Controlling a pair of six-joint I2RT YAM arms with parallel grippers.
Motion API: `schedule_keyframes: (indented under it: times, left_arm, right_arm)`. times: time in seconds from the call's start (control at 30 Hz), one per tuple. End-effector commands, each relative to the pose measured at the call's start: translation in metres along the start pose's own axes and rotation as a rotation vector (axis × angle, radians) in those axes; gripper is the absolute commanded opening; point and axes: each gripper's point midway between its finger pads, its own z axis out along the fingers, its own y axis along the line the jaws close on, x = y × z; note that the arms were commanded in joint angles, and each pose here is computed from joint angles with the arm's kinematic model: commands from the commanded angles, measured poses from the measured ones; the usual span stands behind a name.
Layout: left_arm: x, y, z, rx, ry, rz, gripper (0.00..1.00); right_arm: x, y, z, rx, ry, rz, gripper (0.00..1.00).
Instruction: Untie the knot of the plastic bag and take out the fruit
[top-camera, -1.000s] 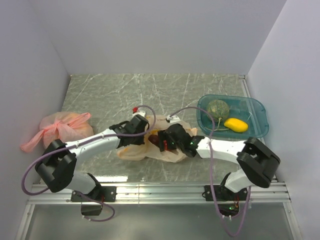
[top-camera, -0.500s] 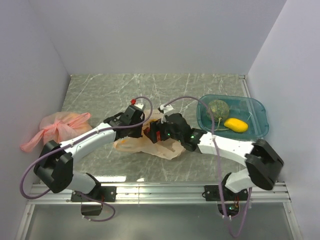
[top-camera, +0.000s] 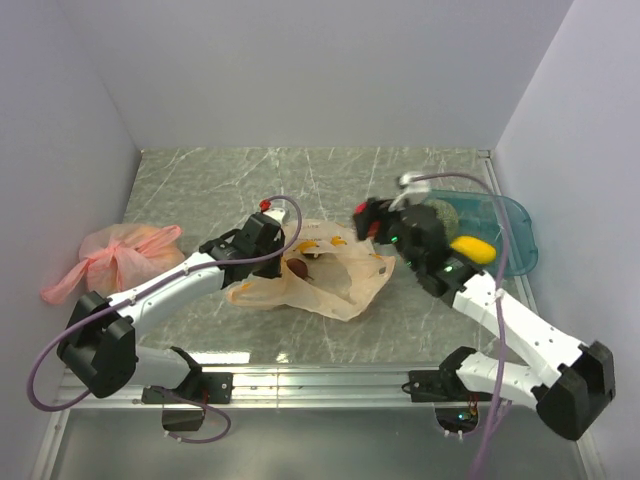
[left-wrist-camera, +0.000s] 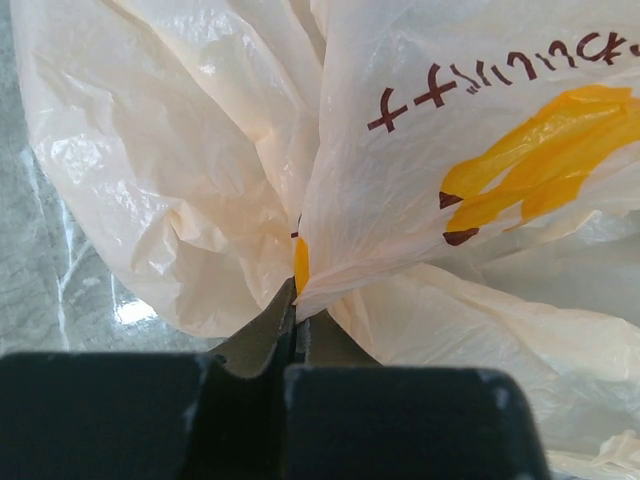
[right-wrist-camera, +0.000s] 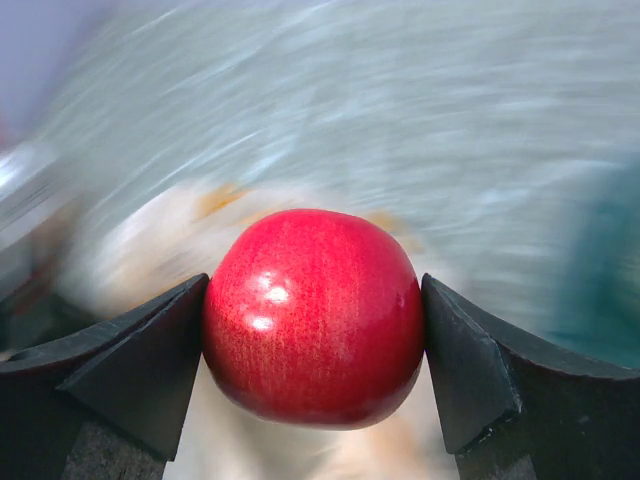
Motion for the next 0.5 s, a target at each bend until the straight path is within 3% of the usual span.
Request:
schedule_keyframes:
  times: [0.0, 0.23, 0.4, 0.47]
  left_arm:
    - [-0.008, -0.002, -0.005, 0.021, -0.039, 0.022, 0.01]
    - [-0.013, 0.003, -0.011, 0.0, -0.074, 0.032, 0.01]
    - [-0.013, 0.005, -0.012, -0.01, -0.074, 0.036, 0.01]
    - [-0.012, 0.006, -0.013, -0.012, -0.076, 0.031, 0.0]
  right_arm:
    - [-0.044, -0.098, -0.019, 0.356, -0.119, 0.102, 0.0]
    - [-0.044, -0.26, -0.065, 0.87, -0.259, 0.417, 0.0]
    - [-0.031, -0.322, -0.064, 0.979, -0.285, 0.521, 0.04]
    - [-0.023, -0.343, -0.058, 0.998, -0.271, 0.545, 0.17]
